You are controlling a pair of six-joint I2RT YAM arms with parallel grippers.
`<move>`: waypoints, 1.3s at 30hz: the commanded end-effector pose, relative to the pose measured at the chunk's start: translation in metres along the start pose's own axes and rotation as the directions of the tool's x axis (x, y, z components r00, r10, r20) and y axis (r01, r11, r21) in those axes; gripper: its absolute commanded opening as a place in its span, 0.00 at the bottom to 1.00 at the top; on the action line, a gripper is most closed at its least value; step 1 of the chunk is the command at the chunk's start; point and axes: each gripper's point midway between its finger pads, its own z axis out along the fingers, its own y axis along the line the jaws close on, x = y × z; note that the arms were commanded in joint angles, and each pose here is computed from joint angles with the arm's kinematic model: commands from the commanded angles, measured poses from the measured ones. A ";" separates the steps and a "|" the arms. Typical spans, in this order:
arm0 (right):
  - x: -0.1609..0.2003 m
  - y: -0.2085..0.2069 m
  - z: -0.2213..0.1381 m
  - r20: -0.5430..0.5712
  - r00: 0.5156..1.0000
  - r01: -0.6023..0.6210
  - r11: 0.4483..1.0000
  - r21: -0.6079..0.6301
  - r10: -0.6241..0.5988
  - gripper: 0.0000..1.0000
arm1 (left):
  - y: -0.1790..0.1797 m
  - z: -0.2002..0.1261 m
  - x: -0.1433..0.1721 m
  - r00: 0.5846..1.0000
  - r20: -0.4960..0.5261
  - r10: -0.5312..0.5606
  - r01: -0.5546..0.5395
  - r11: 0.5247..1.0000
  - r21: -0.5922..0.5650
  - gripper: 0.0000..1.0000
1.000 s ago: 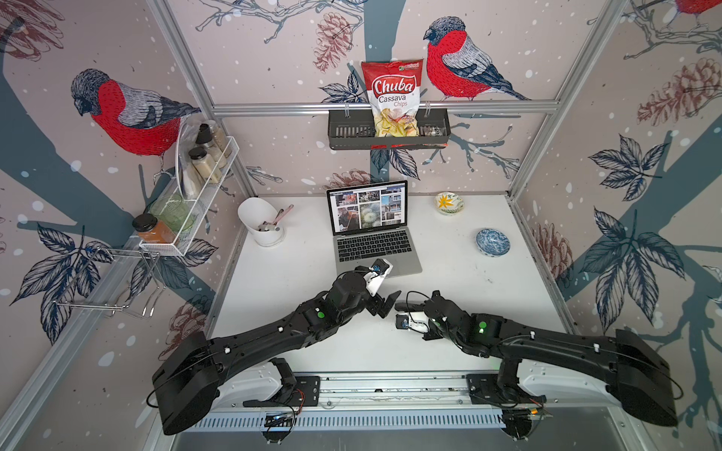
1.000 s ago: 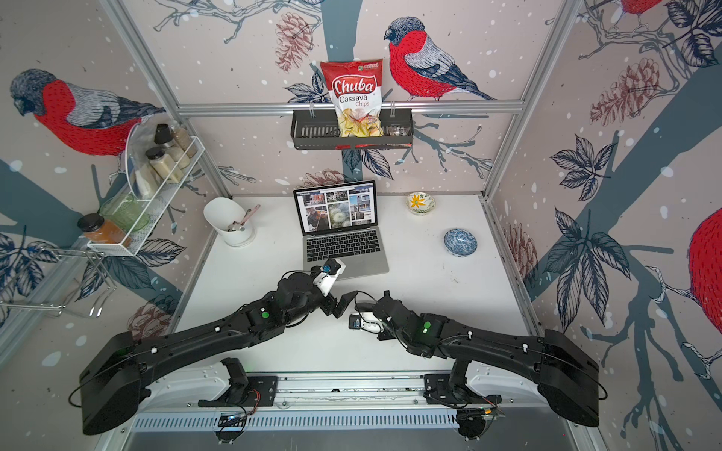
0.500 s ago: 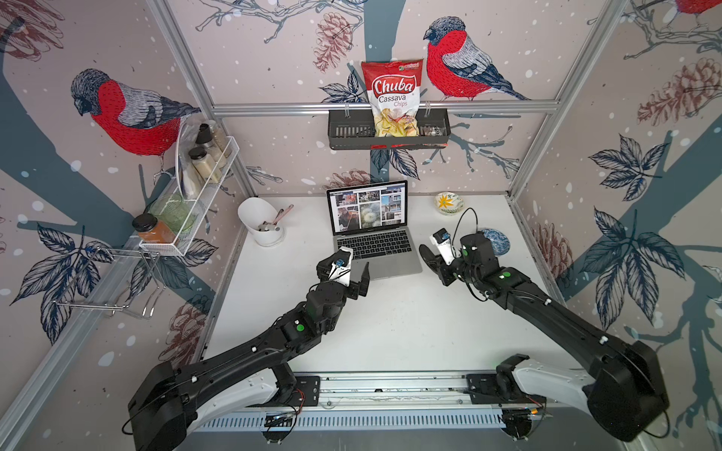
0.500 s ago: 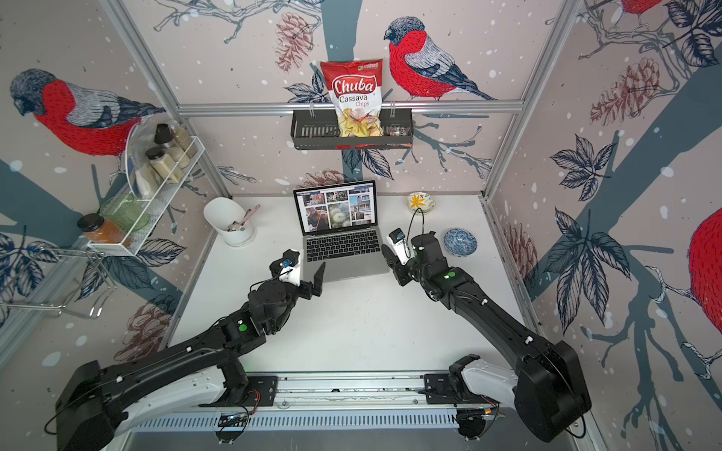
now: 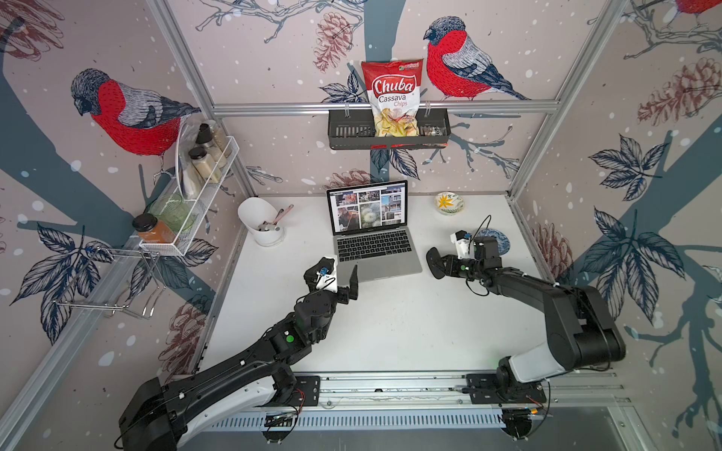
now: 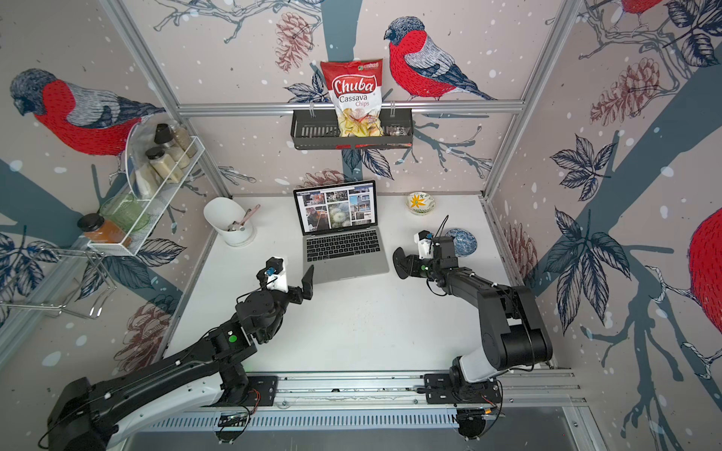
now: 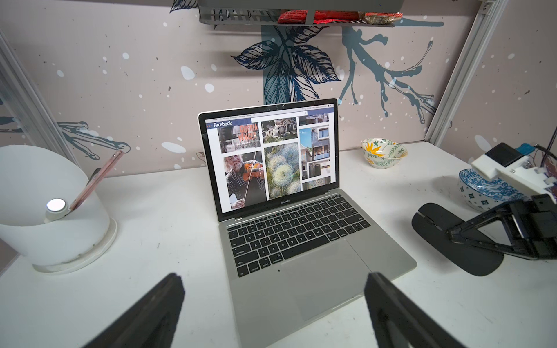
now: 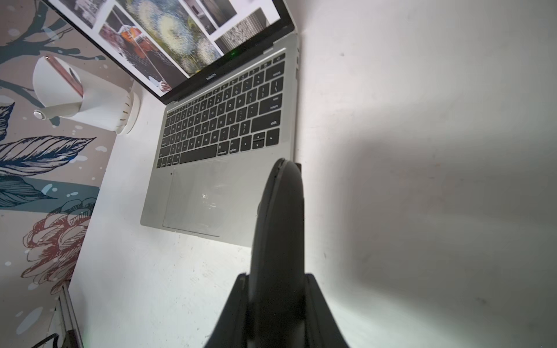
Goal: Remove the wireless mouse receiver from the laptop
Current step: Place the mouse at the center of the board.
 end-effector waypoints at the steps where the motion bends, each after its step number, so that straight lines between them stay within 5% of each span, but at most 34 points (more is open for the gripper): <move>1: -0.009 -0.009 0.003 0.050 0.998 -0.026 1.000 0.003 0.026 0.00 | 0.001 0.001 -0.006 0.999 0.028 -0.034 0.034 0.999 -0.004 0.97; 18: 0.012 -0.055 0.011 0.023 0.996 -0.090 0.978 0.187 0.088 0.02 | -0.010 0.007 0.006 1.000 -0.011 -0.015 0.016 0.998 0.053 0.97; 25: 0.017 -0.068 0.004 0.012 0.996 -0.091 0.958 0.273 0.091 0.34 | -0.013 0.006 0.007 1.000 -0.017 -0.017 0.018 0.997 0.071 0.97; 29: 0.020 -0.072 0.002 0.008 0.994 -0.104 0.951 0.291 0.106 0.62 | -0.013 0.006 0.010 1.000 -0.026 -0.018 0.020 0.997 0.073 0.97; 30: 0.021 -0.073 0.002 0.004 0.994 -0.107 0.949 0.297 0.111 0.69 | -0.013 0.006 0.011 0.999 -0.028 -0.019 0.021 0.997 0.074 0.97; 31: 0.022 -0.074 0.002 0.001 0.994 -0.107 0.948 0.301 0.112 0.96 | -0.013 0.005 0.011 0.999 -0.030 -0.019 0.021 0.997 0.075 0.97; 39: 0.020 -0.078 -0.005 -0.001 0.994 -0.100 0.927 0.362 0.107 1.00 | -0.011 0.001 0.012 0.999 -0.024 -0.036 0.038 0.996 0.080 0.97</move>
